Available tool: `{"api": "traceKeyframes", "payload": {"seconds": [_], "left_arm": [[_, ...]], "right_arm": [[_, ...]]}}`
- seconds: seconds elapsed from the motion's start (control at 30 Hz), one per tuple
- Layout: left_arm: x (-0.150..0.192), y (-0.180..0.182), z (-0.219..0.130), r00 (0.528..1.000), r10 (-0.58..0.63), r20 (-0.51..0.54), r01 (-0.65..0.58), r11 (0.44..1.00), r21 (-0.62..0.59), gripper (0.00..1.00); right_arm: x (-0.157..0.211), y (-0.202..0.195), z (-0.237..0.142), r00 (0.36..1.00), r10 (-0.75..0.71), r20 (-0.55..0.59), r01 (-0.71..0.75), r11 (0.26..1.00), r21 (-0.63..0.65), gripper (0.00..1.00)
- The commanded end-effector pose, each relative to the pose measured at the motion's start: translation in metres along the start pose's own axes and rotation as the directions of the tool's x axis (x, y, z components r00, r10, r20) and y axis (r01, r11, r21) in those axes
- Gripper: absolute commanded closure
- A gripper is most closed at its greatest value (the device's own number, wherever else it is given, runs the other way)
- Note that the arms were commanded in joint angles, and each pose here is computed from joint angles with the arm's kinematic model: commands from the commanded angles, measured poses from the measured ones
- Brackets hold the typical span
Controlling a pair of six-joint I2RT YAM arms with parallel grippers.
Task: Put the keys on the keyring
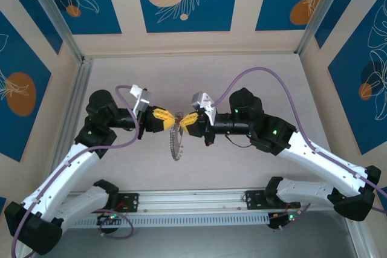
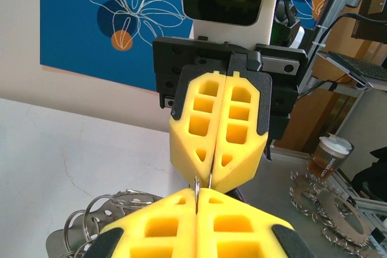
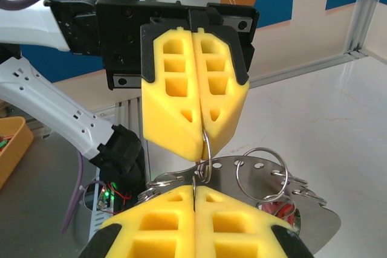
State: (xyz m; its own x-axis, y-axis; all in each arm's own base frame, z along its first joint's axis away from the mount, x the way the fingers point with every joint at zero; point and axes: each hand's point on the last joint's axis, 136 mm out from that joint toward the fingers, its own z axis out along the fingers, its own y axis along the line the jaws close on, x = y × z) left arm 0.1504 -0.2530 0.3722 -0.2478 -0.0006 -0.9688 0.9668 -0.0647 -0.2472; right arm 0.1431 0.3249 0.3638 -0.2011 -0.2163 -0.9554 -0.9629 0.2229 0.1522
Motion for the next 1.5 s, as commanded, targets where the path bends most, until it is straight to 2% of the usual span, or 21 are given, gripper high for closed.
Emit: {"api": "traceKeyframes", "payload": {"seconds": [0.0, 1.47], "left_arm": [[-0.018, -0.016, -0.002, 0.997, 0.079, 0.024, -0.079, 0.997, 0.025, 1.00], [-0.017, -0.018, -0.002, 0.997, 0.078, 0.022, -0.079, 0.997, 0.024, 1.00]], "right_arm": [[-0.010, 0.000, -0.007, 0.999, 0.010, 0.042, -0.010, 1.000, -0.001, 1.00], [-0.014, 0.003, -0.011, 0.997, 0.048, 0.052, -0.046, 0.998, -0.045, 1.00]]}}
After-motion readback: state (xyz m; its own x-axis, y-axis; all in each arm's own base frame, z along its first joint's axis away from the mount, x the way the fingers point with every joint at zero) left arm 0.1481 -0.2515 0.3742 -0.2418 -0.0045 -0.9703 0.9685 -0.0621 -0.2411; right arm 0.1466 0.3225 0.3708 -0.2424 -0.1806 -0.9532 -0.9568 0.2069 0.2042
